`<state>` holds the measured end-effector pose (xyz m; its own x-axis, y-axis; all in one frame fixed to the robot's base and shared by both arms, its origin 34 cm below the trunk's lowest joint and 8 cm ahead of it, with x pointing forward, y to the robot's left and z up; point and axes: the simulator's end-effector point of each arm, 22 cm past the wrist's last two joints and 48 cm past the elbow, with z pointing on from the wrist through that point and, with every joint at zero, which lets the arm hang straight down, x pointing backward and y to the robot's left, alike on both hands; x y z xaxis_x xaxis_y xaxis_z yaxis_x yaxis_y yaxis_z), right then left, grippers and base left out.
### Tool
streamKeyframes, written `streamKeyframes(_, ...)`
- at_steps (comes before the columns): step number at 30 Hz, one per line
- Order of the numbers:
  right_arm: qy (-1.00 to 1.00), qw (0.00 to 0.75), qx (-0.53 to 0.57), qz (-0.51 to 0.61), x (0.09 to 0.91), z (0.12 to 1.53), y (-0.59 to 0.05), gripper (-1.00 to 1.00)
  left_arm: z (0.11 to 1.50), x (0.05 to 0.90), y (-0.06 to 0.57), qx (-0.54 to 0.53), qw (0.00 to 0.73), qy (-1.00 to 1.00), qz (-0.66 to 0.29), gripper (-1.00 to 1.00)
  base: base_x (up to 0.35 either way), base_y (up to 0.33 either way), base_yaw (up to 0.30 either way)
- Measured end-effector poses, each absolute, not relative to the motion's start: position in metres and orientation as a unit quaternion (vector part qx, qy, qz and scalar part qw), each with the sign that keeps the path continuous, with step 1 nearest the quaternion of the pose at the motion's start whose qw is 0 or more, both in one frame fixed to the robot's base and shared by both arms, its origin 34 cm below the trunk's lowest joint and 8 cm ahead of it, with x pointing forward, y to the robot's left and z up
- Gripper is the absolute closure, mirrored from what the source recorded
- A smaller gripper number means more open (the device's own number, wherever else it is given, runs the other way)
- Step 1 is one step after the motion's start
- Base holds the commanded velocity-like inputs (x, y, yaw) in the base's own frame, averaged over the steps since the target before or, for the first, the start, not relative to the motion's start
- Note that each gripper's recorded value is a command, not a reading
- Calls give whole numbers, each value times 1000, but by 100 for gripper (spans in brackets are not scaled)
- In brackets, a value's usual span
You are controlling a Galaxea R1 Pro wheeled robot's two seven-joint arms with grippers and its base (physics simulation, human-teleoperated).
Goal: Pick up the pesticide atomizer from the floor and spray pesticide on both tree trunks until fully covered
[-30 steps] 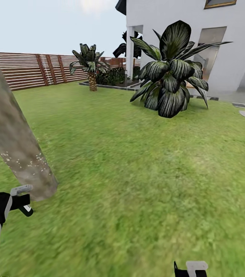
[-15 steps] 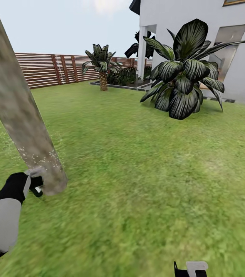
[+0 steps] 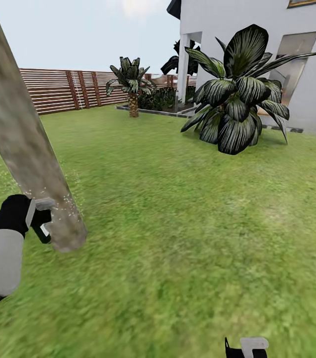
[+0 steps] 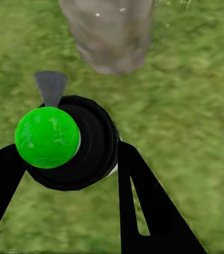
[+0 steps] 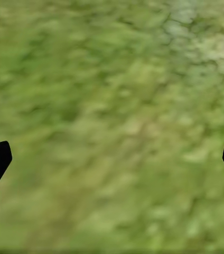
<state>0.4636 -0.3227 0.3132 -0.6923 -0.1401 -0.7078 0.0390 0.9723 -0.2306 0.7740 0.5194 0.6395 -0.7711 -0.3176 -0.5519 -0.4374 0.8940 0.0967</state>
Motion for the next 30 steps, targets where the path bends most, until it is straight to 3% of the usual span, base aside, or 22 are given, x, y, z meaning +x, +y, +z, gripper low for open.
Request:
streamKeyframes(5,913,391,-28,-114,464,313,-322,-100,650,753,572,-223,266,928,135,100,0,0,0)
streamKeyframes(12,913,391,-29,-112,464,313,-320,-100,577,716,566,-186,257,941,119,100,0,0,0)
streamKeyframes(14,912,392,-44,-108,466,313,-316,-100,537,696,562,-133,285,943,108,100,0,0,0)
streamKeyframes(19,862,441,-246,-50,531,344,-245,-100,496,685,501,78,317,944,50,100,0,0,0)
streamKeyframes(22,860,390,-328,32,540,344,-200,-100,486,680,459,187,300,935,10,100,0,0,0)
streamKeyframes(27,805,373,-424,179,577,395,-134,-100,467,673,391,311,273,910,-25,100,0,0,0)
streamKeyframes(30,788,374,-443,206,590,413,-123,-100,453,664,352,371,249,894,-34,100,0,0,0)
